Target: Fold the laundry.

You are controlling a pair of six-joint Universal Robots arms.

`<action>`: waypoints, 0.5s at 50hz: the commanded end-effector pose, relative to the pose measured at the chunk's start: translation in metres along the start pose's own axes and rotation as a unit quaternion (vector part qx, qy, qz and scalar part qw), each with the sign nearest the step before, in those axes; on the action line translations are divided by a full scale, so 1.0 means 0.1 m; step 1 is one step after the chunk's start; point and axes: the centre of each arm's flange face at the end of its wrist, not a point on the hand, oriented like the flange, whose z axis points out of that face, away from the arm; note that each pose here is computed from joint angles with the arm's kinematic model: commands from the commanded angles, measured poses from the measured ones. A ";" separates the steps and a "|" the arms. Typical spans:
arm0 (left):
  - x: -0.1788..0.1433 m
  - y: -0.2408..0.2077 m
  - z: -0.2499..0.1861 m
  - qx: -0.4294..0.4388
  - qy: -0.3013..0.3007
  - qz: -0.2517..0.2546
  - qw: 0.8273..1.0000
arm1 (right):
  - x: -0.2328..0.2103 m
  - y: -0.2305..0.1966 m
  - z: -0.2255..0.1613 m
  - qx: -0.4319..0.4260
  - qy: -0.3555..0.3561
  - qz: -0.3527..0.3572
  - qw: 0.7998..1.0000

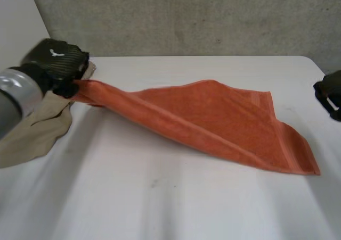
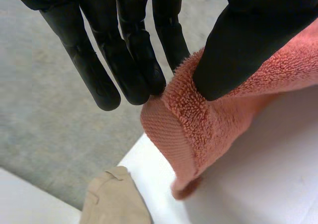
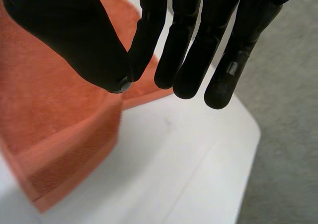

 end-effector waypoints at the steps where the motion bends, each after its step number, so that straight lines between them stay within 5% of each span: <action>1: 0.00 0.20 -0.17 -0.028 -0.008 -0.042 0.999 | 0.03 -0.05 -0.01 -0.002 -0.003 -0.003 1.000; 10: 0.19 0.42 0.07 -0.026 0.008 -0.049 0.998 | -0.42 0.29 0.30 -0.040 -0.090 0.101 0.990; 15: 0.06 0.14 0.14 0.032 -0.015 -0.087 0.996 | -0.82 0.45 0.36 -0.012 -0.111 0.217 0.970; 25: -0.09 -0.56 -0.08 0.145 -0.027 -0.124 0.981 | -1.48 0.29 0.07 0.040 -0.182 0.294 0.937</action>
